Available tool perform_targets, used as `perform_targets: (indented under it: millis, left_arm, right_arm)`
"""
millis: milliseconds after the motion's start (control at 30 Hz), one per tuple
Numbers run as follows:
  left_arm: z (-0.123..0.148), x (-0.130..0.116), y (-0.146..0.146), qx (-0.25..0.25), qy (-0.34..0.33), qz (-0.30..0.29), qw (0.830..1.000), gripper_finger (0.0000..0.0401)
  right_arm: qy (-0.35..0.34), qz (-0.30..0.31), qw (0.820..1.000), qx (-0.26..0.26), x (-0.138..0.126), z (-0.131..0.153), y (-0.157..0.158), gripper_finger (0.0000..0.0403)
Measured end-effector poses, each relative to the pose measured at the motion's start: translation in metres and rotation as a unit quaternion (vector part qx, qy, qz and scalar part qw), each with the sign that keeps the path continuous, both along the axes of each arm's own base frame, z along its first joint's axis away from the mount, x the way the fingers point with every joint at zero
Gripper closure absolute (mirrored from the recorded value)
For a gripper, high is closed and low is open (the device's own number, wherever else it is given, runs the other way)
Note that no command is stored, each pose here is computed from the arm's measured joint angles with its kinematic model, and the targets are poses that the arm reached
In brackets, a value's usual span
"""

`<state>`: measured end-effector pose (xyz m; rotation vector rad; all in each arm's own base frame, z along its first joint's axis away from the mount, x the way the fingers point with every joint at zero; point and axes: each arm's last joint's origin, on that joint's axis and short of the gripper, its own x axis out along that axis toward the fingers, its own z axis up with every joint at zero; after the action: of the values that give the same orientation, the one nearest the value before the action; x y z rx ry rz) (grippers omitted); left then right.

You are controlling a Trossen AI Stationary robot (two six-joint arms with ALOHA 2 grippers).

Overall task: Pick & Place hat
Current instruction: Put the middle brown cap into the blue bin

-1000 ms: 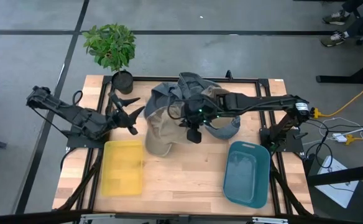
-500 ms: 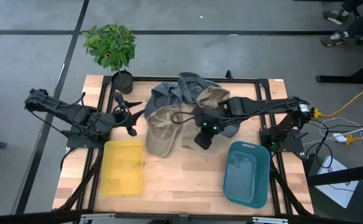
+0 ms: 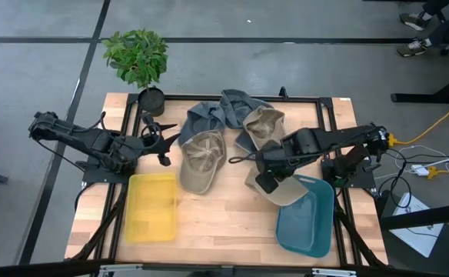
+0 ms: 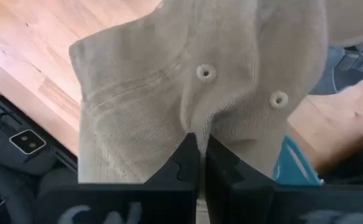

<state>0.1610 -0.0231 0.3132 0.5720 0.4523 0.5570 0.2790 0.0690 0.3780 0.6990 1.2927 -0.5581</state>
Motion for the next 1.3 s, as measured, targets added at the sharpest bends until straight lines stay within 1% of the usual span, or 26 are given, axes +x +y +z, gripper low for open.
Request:
perform_targets:
  millis: [167, 267, 467, 600, 700, 867, 1000, 1167, 1300]
  left_arm:
    - [0.001, 0.001, -0.001, -0.014, -0.006, -0.024, 1.000, 0.0251]
    - [0.001, 0.002, -0.002, -0.019, -0.008, -0.034, 0.999, 0.0253]
    - [0.001, 0.002, -0.002, -0.028, -0.014, -0.032, 0.999, 0.0249]
    - [0.001, 0.002, -0.002, -0.032, -0.015, -0.035, 0.999, 0.0250]
    - [0.001, 0.002, -0.003, -0.050, -0.020, -0.050, 0.997, 0.0253]
    - [0.000, 0.003, -0.004, -0.061, -0.018, -0.072, 0.995, 0.0251]
    - [0.000, 0.003, -0.005, -0.066, -0.019, -0.074, 0.995, 0.0252]
    - [0.000, 0.003, -0.005, -0.069, -0.022, -0.073, 0.995, 0.0257]
    - [0.000, 0.003, -0.005, -0.073, -0.025, -0.072, 0.994, 0.0257]
  right_arm:
    - [-0.009, -0.003, 1.000, -0.026, -0.004, 0.001, 0.012, 0.0395]
    - [-0.010, -0.004, 1.000, -0.023, -0.007, 0.001, 0.022, 0.0395]
    - [-0.012, -0.023, 1.000, -0.011, -0.014, 0.001, 0.042, 0.0395]
    - [-0.035, -0.041, 0.998, -0.019, -0.017, 0.001, 0.053, 0.0395]
    - [-0.042, -0.055, 0.997, -0.027, -0.019, 0.001, 0.060, 0.0395]
    - [-0.024, -0.096, 0.995, -0.019, -0.024, -0.006, 0.070, 0.0395]
    - [0.005, -0.135, 0.991, 0.011, -0.029, -0.014, 0.080, 0.0395]
    - [0.055, -0.192, 0.979, 0.037, -0.036, -0.026, 0.089, 0.0395]
    - [0.121, -0.229, 0.964, 0.066, -0.041, -0.039, 0.095, 0.0394]
